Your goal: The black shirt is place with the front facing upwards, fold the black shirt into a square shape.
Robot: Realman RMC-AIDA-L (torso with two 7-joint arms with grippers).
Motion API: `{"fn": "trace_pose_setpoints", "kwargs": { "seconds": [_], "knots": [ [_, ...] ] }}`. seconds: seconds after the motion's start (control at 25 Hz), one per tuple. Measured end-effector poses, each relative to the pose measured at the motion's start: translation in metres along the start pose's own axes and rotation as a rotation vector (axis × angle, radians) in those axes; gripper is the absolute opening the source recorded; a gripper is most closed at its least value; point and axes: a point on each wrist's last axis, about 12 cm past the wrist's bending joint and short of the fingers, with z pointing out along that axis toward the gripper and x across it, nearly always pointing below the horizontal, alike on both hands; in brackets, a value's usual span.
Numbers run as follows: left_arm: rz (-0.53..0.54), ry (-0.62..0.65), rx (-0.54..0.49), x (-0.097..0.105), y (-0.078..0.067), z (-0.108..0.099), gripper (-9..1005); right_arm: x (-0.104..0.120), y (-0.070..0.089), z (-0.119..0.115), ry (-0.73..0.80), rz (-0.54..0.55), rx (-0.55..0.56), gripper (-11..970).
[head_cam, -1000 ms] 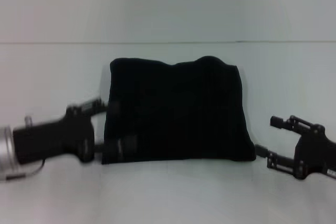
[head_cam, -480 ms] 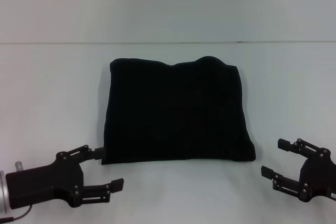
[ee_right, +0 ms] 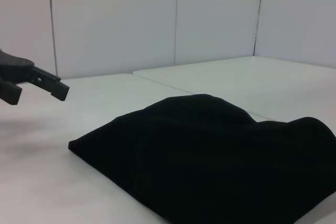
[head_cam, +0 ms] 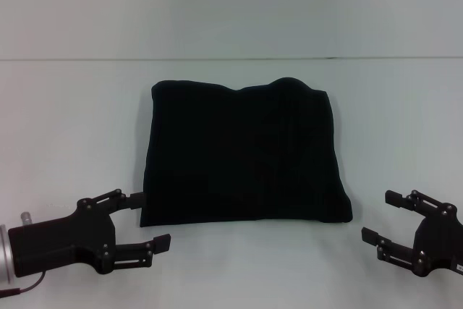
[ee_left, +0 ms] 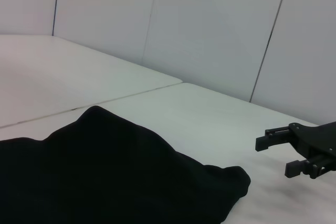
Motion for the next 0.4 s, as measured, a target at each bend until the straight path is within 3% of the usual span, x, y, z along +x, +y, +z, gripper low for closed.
{"fn": "trace_pose_setpoints", "kwargs": {
  "seconds": [0.4],
  "knots": [
    [0.0, -0.001, 0.0, 0.0002, -0.0003, -0.0005, 934, -0.0007, 0.0004, 0.0015, -0.004, -0.002, -0.003, 807]
  ]
}}
